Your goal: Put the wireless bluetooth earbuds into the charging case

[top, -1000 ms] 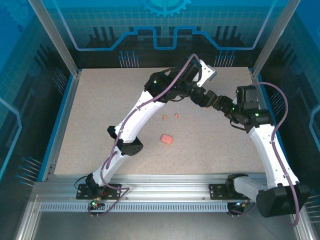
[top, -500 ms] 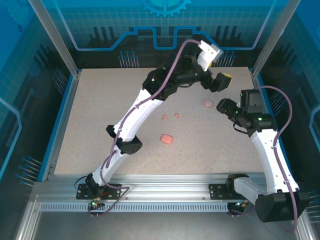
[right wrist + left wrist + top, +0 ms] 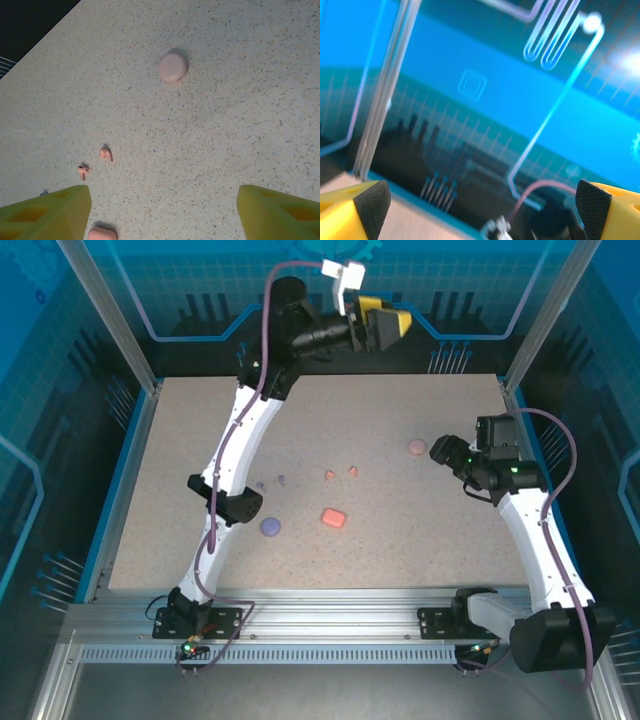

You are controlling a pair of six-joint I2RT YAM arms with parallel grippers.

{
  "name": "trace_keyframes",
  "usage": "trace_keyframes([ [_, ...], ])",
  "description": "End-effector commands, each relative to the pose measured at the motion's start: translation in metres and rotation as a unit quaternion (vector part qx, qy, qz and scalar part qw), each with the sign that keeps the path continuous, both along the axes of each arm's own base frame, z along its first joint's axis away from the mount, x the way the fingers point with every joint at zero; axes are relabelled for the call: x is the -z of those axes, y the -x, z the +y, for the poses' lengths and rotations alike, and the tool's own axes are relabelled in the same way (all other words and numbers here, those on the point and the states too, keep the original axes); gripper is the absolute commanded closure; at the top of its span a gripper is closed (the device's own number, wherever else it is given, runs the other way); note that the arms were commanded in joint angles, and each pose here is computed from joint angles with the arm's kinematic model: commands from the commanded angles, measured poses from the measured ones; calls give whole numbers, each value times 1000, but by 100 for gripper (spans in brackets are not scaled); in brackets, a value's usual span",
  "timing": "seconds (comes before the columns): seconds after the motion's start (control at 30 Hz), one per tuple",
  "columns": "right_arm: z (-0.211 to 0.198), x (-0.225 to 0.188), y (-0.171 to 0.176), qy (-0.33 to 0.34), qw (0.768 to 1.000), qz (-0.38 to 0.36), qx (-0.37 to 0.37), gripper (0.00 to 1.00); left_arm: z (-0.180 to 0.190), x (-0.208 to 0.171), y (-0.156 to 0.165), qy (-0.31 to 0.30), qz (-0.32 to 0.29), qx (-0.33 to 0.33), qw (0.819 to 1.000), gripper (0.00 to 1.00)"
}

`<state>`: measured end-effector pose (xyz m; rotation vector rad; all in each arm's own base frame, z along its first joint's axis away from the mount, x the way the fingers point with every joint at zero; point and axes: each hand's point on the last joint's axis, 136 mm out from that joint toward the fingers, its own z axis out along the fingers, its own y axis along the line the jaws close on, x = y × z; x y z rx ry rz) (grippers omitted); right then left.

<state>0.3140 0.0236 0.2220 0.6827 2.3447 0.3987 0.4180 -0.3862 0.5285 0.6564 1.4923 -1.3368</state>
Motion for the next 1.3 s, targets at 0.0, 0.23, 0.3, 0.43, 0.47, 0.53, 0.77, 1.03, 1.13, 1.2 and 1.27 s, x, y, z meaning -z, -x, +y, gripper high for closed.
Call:
trace_keyframes([
  [0.0,6,-6,-8,-7,1000,-17,-5,22,6,15,49,-92,-1,2,996,1],
  [0.23,19,-5,-20,-5,1000,-17,-20,22,22,101,53,-263,59,-54,961,1],
  [0.3,22,-5,-22,-5,1000,-17,-23,22,31,91,53,-264,47,-75,960,1],
  [0.43,24,-1,-24,-8,1000,-16,-24,22,44,44,58,-223,-5,-110,969,1],
  [0.47,24,-1,-24,-8,1000,-16,-23,22,45,34,60,-211,-15,-110,971,1],
  [0.53,24,0,-24,-10,1000,-18,-23,22,44,24,68,-201,-24,-98,974,1],
  [0.77,25,6,-23,-15,1000,-17,-19,22,59,24,93,-242,-45,-95,965,1],
  [1.03,32,11,-25,-16,999,-15,-23,22,131,39,120,-219,-78,-206,951,1],
  [1.13,34,11,-24,-8,1000,-12,-28,22,163,61,130,-231,-64,-250,938,1],
  [1.2,37,11,-23,-4,999,-11,-31,22,182,75,138,-230,-58,-276,931,1],
  [1.27,40,11,-22,2,999,-10,-35,22,199,91,145,-233,-54,-301,923,1],
])
